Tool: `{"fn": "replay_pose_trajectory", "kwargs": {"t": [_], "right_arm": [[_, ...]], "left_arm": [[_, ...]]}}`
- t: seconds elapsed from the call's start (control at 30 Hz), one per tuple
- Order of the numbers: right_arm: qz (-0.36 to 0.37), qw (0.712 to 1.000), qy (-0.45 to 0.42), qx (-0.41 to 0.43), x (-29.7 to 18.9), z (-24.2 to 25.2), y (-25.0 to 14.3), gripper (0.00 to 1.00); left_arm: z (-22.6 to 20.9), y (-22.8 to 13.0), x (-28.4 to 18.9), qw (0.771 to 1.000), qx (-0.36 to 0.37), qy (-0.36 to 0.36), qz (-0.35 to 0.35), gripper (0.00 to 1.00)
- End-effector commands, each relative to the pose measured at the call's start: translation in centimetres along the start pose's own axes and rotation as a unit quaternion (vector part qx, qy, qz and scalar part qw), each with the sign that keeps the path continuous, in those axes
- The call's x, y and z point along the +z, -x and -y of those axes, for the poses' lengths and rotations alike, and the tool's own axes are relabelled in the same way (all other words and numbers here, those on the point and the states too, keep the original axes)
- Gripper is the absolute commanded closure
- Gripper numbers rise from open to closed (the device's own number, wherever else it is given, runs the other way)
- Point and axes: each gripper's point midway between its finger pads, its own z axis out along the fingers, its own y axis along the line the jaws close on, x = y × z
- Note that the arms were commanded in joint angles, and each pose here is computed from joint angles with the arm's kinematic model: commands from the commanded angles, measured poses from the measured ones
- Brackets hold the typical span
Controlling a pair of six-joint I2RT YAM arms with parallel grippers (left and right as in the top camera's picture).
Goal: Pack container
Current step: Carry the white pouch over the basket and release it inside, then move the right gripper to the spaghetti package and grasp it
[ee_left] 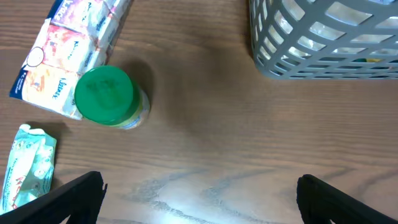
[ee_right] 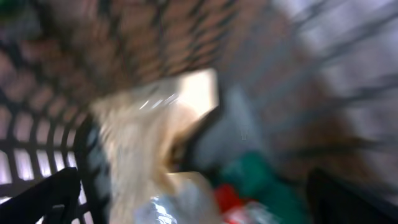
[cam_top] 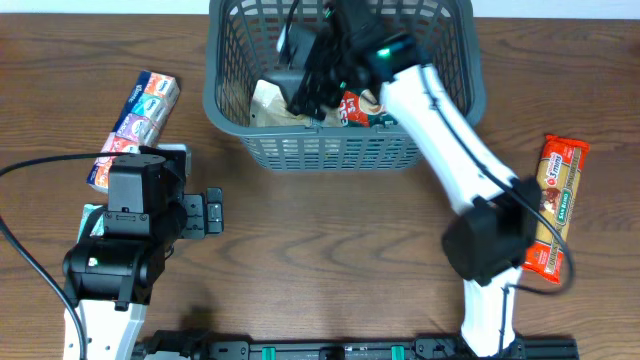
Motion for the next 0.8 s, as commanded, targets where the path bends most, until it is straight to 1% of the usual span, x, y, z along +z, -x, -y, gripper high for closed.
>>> {"fn": "replay_pose_trajectory", "kwargs": {"t": [0.0, 0.07, 0.13, 0.2, 0.27, 0.3, 0.37, 0.4, 0.5, 0.6, 0.7, 0.77], "right_arm": [[0.112, 0.977, -0.165, 0.074, -15.7, 5.5, 6.8, 0.01], [0.137, 0.955, -0.225, 0.138, -21.6, 7.9, 6.4, 0.01], [0.146, 0.909, -0.297, 0.253, -27.9, 10.5, 3.2, 0.01], [0.137, 0.844, -0.354, 0.378, -32.7, 12.0, -1.8, 0.01], [0.114, 0.765, -0.397, 0.494, -37.0, 12.0, -8.0, 0.01], [0.099, 0.731, -0.412, 0.535, -38.7, 11.5, -10.8, 0.01], [0.069, 0.673, -0.437, 0.593, -41.4, 10.6, -15.4, 0.01], [0.051, 0.651, -0.448, 0.611, -42.4, 10.2, -17.6, 0.01], [0.0, 0.596, -0.462, 0.657, -44.2, 8.6, -22.5, 0.01], [-0.061, 0.548, -0.455, 0.7, -44.5, 6.6, -26.9, 0.01], [-0.123, 0.527, -0.433, 0.721, -43.6, 5.2, -30.5, 0.01], [-0.157, 0.524, -0.415, 0.727, -42.5, 4.6, -32.7, 0.01]], "left_arm": [[-0.1, 0.7, -0.5, 1.0, -0.004, 0.005, 0.011, 0.02], [-0.1, 0.7, -0.5, 1.0, -0.004, 0.005, 0.011, 0.01], [-0.1, 0.7, -0.5, 1.0, -0.004, 0.005, 0.011, 0.02], [-0.1, 0.7, -0.5, 1.0, -0.004, 0.005, 0.011, 0.02], [-0.1, 0.7, -0.5, 1.0, -0.004, 0.005, 0.011, 0.01], [-0.1, 0.7, -0.5, 1.0, -0.004, 0.005, 0.011, 0.02], [-0.1, 0.7, -0.5, 1.0, -0.004, 0.005, 0.011, 0.01], [-0.1, 0.7, -0.5, 1.0, -0.004, 0.005, 0.011, 0.01], [-0.1, 0.7, -0.5, 1.0, -0.004, 0.005, 0.011, 0.01], [-0.1, 0.7, -0.5, 1.0, -0.004, 0.005, 0.011, 0.01], [-0.1, 0.9, -0.5, 1.0, -0.004, 0.004, 0.015, 0.01], [-0.1, 1.1, -0.6, 1.0, -0.004, 0.004, 0.019, 0.01]]}}
